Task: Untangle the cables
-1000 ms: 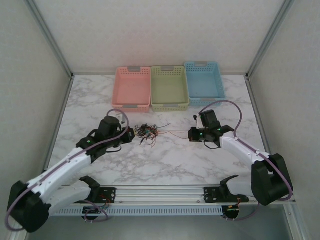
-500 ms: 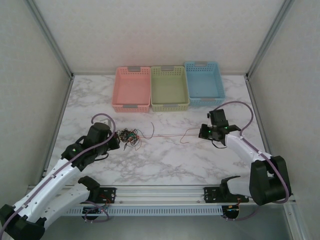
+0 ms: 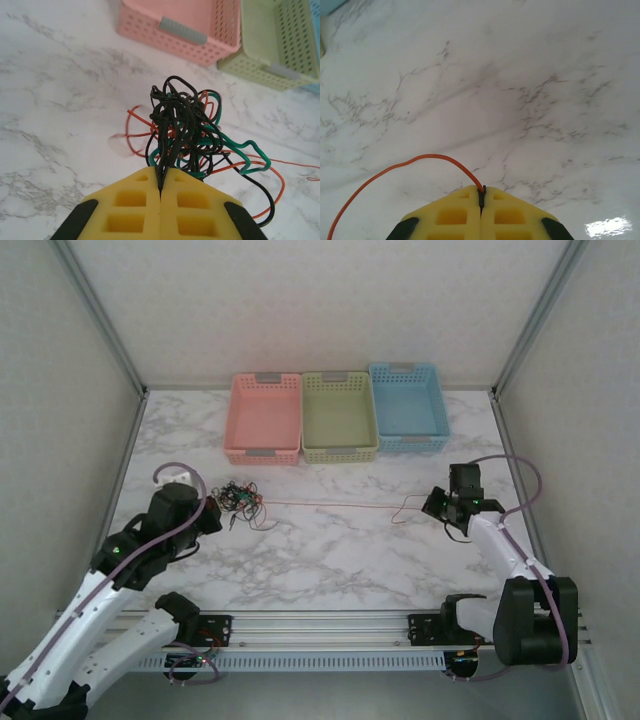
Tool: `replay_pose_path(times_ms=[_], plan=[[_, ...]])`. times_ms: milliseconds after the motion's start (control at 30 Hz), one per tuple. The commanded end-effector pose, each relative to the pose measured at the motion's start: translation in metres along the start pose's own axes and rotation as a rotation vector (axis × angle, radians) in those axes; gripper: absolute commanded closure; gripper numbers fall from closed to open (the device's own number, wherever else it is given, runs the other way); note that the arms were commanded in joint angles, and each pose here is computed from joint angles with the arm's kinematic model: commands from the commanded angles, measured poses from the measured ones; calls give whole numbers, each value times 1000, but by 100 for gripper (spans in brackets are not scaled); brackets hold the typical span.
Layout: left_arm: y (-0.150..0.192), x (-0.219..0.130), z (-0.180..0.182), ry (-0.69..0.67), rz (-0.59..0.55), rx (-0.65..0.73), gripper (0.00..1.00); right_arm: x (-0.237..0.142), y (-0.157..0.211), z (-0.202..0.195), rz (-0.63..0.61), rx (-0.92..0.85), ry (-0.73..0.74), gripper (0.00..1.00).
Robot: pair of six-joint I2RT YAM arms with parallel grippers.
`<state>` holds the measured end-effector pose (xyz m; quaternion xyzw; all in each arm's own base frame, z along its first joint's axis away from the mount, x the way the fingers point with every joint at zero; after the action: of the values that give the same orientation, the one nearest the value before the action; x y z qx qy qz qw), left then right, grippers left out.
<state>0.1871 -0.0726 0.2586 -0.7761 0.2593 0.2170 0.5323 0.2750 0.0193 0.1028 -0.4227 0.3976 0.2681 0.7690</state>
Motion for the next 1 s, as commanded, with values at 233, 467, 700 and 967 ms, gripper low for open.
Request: replay_pose_path(times_ms=[233,467,700,967], plan=[[-32,-50,25,-130,-131,75,100,0,-4,-36,-42,103,115,100],[-38,-67,48,-274,-171,145,100,-6,-9,-66,-93,241,206,100],[-30,-59,47,-248,-146,154,100,-14,-11,-72,-125,277,214,100],[-20,-41,37,-208,-77,181,100,-23,-18,-93,-166,491,215,100]])
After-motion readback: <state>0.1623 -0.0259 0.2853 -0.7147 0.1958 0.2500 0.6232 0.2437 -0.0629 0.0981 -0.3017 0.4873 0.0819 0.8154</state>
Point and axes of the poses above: each hand's point on the last joint's axis, 136 mm out from that joint toward the fingers, its own x axis out along the fingers, its own z axis along the line the jaws close on, y = z × x, the point moved 3 cm from there along -x, back along the fingers, and after that the axes turned 4 degrees about x, right-handed, at the moved point
